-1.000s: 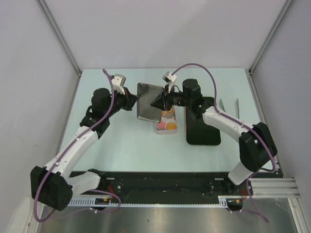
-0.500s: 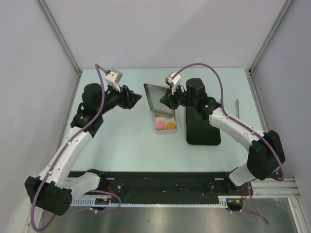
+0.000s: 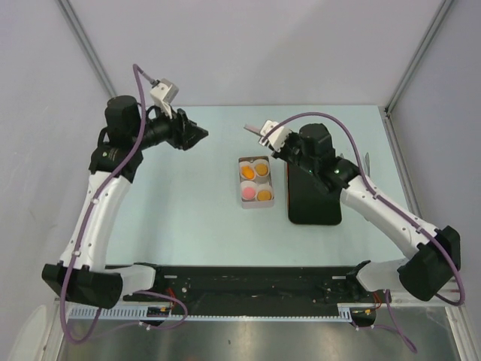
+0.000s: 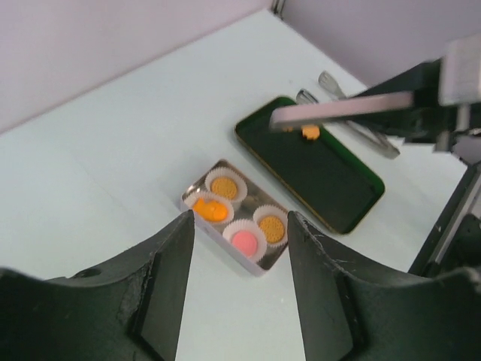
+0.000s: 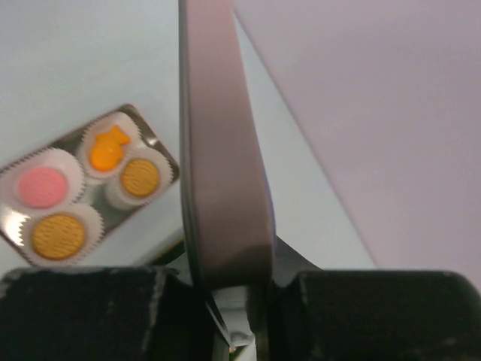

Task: Pack the cookies

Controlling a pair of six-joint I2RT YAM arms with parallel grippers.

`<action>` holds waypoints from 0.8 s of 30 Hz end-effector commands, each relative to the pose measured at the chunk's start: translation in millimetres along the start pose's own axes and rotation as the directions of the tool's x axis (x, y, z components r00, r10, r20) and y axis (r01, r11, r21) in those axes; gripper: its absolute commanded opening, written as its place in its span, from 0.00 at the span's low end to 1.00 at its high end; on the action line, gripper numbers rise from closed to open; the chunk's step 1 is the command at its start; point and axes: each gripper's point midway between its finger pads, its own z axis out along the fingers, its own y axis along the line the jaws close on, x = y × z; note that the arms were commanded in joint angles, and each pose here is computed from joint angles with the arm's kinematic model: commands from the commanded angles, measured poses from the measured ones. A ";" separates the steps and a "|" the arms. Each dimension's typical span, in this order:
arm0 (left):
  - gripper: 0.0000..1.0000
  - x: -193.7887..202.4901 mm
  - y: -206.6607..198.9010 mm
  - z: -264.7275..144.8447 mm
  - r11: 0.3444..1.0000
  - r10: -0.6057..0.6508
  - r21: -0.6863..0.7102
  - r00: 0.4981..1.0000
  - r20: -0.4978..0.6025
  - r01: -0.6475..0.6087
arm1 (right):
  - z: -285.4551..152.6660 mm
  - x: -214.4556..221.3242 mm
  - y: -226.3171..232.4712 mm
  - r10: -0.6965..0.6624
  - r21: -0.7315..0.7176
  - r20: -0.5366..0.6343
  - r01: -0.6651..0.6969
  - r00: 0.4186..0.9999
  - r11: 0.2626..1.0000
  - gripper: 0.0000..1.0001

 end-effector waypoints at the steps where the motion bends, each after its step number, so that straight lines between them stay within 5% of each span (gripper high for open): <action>1: 0.57 29.3 11.3 0.0 0.997 -0.049 0.052 0.990 -0.131 0.056 | -41.0 -15.9 -60.1 -0.220 0.180 -0.056 0.226 0.974 0.957 0.03; 10: 0.57 24.4 4.9 2.0 0.981 -0.134 0.118 0.981 -0.141 0.151 | -70.7 -31.8 -82.6 -0.440 0.222 -0.084 0.448 0.894 0.866 0.04; 24: 0.60 36.7 -13.2 6.3 0.893 -0.373 0.184 0.903 -0.211 0.412 | -54.1 -101.8 -24.6 -0.638 0.347 -0.008 0.601 0.770 0.720 0.04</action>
